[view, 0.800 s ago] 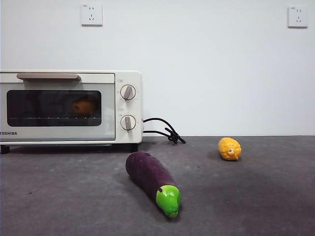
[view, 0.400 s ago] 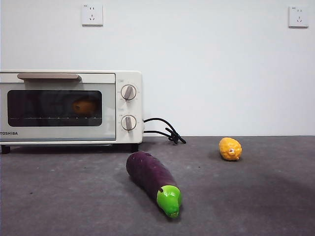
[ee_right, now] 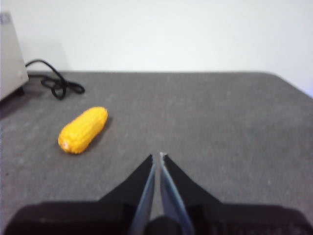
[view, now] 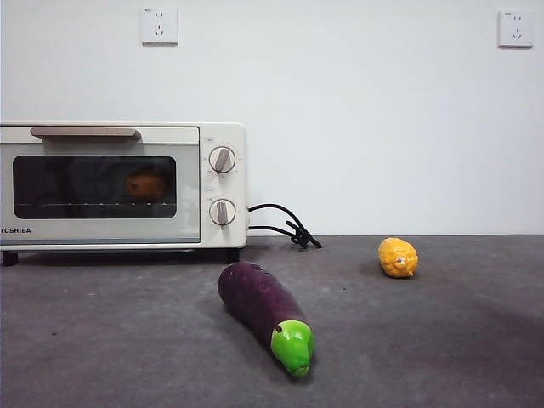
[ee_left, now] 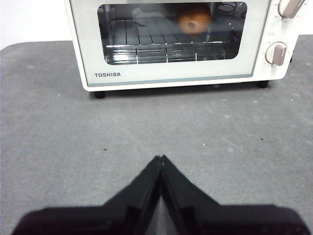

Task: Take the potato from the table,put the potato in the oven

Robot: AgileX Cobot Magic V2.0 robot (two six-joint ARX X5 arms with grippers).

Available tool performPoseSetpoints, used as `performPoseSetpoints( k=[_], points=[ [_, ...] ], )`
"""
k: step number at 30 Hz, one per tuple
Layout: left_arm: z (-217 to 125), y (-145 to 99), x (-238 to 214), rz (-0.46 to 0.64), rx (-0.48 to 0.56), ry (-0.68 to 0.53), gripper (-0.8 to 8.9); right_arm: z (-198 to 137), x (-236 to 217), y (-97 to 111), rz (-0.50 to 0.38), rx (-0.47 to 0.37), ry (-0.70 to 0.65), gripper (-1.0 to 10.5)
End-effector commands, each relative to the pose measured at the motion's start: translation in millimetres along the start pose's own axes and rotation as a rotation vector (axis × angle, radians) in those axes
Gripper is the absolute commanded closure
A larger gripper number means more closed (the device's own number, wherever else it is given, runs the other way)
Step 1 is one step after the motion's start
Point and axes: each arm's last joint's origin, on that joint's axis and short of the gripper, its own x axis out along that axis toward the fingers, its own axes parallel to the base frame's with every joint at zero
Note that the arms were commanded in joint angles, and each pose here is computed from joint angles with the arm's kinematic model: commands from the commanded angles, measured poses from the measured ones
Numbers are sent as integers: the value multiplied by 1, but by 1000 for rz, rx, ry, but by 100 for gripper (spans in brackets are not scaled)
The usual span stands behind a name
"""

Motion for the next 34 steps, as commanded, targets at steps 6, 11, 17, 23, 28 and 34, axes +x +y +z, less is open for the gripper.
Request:
performPoseSetpoints(
  k=[6,11,17,23,28,34],
  points=[
    [-2,0,1,-8,-10,1,817,-11,0,0,2,41,92,914],
    [-2,0,1,-8,-10,2,817,-11,0,0,-14,39,93,914],
    [-2,0,1,-8,-10,2,817,-11,0,0,-15,40,91,914],
    [-2,0,1,-8,-10,2,817,-11,0,0,-15,40,91,914],
    [-2,0,1,-8,-10,2,817,-11,0,0,-15,40,91,914],
    [-2,0,1,-8,-10,2,817,-11,0,0,-15,40,92,914]
  ],
)
